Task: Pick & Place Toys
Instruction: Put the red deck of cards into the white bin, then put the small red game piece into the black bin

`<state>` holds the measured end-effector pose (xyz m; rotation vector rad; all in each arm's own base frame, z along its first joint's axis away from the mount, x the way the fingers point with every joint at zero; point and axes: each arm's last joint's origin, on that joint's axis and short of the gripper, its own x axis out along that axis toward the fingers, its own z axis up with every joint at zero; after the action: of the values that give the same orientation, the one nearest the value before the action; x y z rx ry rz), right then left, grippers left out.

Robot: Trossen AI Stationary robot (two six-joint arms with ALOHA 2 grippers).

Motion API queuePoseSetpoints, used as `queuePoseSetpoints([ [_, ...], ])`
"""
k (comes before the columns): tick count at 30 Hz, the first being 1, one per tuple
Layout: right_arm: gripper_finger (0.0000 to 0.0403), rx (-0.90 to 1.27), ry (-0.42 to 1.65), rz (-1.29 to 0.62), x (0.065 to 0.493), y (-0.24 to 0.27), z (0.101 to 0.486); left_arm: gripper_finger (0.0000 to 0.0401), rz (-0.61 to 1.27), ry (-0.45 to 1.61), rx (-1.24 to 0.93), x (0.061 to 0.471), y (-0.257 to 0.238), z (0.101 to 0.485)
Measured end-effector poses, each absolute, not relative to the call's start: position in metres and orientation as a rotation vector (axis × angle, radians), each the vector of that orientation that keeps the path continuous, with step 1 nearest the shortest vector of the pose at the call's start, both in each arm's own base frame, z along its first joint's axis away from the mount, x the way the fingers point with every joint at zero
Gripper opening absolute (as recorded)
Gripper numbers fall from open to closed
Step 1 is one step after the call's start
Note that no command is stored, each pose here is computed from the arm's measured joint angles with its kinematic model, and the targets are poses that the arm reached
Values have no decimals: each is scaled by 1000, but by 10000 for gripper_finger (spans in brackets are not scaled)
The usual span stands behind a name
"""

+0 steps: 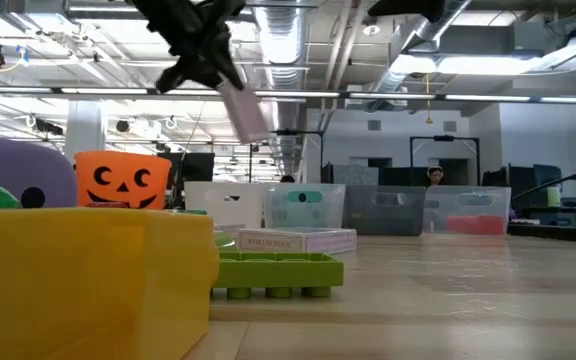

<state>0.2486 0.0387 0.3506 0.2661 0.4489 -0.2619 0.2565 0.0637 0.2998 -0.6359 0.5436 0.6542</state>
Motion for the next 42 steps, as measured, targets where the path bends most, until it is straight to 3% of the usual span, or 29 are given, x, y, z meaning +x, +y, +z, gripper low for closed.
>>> queuePoseSetpoints([
  [6, 331, 267, 455, -264, 252, 39, 348, 65, 843, 531, -401, 237, 85, 309],
  [14, 331, 269, 448, -265, 252, 39, 349, 69, 834, 652, -167, 235, 102, 305],
  [23, 331, 270, 444, -269, 252, 39, 349, 220, 764, 660, 38, 244, 105, 308],
  [30, 331, 299, 438, -274, 252, 39, 349, 286, 768, 561, -140, 246, 104, 311],
  [42, 331, 294, 445, -275, 252, 39, 349, 290, 274, 555, -552, 257, 76, 310],
])
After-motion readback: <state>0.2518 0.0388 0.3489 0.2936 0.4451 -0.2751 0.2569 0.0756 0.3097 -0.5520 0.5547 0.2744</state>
